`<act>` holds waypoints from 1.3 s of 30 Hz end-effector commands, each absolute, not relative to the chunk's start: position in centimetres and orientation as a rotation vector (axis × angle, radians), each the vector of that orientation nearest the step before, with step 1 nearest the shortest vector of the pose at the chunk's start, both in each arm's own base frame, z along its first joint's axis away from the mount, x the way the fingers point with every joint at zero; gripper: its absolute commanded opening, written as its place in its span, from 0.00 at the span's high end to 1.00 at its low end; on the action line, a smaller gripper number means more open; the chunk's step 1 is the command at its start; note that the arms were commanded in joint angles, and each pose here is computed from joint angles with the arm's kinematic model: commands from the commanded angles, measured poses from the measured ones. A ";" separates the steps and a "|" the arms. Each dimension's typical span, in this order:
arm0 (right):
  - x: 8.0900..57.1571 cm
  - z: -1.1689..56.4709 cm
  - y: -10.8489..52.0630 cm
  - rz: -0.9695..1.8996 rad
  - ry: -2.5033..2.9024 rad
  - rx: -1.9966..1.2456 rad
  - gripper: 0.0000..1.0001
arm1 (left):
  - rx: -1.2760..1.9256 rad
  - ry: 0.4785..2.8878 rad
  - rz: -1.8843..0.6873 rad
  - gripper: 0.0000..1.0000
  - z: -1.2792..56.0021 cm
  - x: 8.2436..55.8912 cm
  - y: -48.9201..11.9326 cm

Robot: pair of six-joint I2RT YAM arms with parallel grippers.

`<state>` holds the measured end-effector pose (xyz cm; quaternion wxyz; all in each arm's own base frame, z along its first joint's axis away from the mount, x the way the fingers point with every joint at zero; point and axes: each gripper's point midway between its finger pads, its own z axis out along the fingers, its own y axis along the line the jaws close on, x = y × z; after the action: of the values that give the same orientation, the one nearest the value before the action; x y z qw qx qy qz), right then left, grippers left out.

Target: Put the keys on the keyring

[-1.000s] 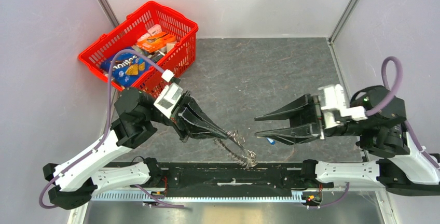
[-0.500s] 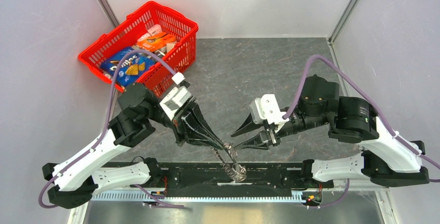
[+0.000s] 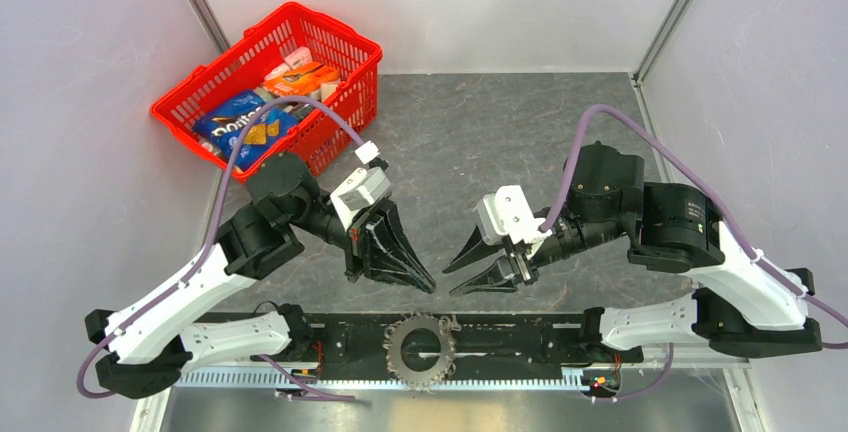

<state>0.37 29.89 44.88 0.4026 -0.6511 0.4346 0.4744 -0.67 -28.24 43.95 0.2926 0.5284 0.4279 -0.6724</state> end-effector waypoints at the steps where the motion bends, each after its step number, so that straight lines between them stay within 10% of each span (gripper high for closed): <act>1: 1.4 45.1 29.9 1.160 1.143 -1.578 0.62 | 1.435 1.109 -1.747 0.98 44.4 -0.8 -27.8; 17: 4.6 31.1 31.0 1.086 1.635 -1.374 0.51 | 1.097 1.508 -1.287 0.97 36.9 6.6 -27.1; 26: 5.7 24.0 33.6 1.064 1.824 -1.325 0.47 | 0.585 1.611 -0.853 0.56 34.5 13.6 -20.0; 39: 8.6 15.6 38.7 0.989 2.052 -1.145 0.51 | 0.328 1.618 -0.637 0.48 31.6 16.3 -14.7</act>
<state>7.29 36.61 15.61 0.2644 -0.4560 0.7707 0.3581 15.11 -16.12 31.67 0.6113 0.1812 0.7062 -0.3079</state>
